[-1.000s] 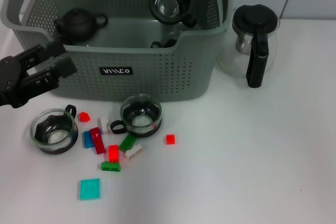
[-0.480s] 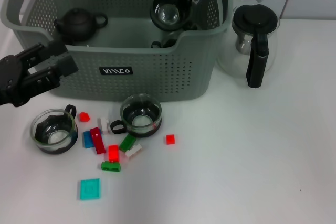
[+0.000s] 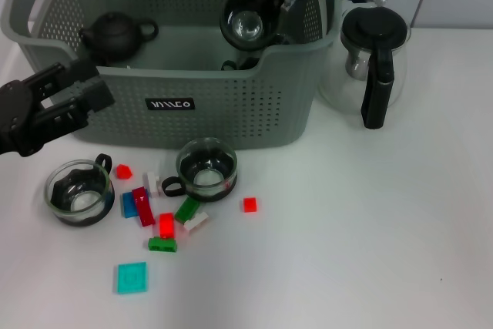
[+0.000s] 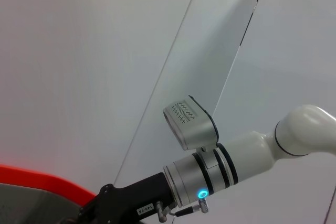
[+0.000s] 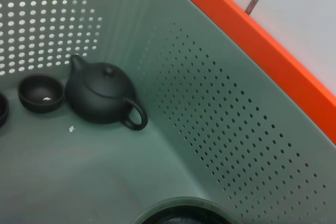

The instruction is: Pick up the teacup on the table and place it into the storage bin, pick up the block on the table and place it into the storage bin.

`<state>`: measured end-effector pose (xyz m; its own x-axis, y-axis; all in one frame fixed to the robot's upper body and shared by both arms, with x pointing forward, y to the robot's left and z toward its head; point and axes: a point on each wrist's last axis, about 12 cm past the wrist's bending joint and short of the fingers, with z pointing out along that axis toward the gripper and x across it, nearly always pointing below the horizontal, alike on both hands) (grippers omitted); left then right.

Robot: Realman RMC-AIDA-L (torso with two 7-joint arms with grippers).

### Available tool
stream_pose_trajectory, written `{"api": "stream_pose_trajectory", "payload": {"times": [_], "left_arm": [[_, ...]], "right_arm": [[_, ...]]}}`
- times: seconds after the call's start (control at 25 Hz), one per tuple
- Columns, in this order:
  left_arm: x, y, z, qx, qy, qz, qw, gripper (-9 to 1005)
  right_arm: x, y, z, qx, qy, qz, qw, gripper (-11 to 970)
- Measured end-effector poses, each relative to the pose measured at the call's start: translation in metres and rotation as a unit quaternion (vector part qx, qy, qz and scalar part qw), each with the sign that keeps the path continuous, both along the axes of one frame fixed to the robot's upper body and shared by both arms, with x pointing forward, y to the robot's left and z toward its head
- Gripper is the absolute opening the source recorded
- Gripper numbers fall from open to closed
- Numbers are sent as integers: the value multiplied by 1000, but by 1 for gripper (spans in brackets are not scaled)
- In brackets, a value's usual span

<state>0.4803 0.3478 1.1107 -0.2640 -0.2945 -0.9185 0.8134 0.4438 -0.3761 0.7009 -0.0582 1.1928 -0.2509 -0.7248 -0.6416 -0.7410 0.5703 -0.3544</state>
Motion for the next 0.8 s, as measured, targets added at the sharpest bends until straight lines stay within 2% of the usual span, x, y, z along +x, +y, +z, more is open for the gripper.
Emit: {"api": "stream_pose_trajectory", "payload": {"times": [0.8], "left_arm": [[1, -1, 2, -3, -3, -1, 1000, 793]], "right_arm": [[0, 1, 1, -11, 0, 6, 1000, 193]]}}
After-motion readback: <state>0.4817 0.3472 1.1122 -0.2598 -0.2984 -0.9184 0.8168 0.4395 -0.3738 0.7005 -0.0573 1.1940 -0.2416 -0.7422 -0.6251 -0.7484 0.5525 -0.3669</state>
